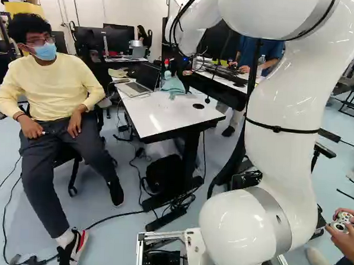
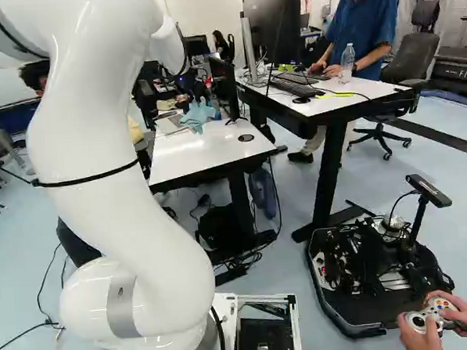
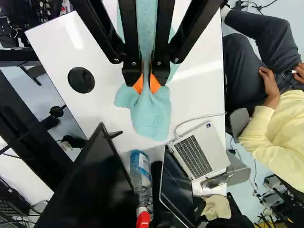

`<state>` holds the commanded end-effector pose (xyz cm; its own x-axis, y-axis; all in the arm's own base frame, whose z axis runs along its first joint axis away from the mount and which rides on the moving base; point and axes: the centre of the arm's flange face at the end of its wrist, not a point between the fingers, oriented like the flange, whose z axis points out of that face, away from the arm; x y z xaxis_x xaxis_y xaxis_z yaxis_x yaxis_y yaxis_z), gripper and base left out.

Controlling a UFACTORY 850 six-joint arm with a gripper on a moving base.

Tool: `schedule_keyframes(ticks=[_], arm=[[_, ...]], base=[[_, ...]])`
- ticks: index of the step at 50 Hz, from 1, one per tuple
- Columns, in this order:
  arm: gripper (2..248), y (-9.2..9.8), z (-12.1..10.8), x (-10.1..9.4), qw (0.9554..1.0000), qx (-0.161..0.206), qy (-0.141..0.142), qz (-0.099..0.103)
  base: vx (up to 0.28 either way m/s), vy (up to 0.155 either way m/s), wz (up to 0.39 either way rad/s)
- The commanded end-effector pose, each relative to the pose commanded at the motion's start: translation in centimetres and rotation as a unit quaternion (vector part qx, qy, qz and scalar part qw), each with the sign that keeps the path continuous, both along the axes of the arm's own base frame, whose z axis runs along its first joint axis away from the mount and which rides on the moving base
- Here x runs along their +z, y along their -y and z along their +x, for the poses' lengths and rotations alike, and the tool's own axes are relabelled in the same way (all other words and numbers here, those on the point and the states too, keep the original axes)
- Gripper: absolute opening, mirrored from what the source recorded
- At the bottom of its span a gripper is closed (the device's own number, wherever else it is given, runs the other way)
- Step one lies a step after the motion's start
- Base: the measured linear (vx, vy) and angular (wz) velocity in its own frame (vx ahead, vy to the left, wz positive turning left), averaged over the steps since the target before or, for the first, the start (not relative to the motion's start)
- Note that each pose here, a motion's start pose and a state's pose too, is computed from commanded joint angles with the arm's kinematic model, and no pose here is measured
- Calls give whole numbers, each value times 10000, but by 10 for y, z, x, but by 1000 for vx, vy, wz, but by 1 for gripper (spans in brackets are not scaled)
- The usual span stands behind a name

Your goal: Clean the table with the green towel

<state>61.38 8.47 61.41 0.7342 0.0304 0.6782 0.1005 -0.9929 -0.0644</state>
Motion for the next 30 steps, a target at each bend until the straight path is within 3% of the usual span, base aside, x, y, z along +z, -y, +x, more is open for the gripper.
schedule_keyframes(ticks=[30], arm=[[39, -28, 26, -5, 9996, 180, -235, 29]], base=[[0, 0, 0]])
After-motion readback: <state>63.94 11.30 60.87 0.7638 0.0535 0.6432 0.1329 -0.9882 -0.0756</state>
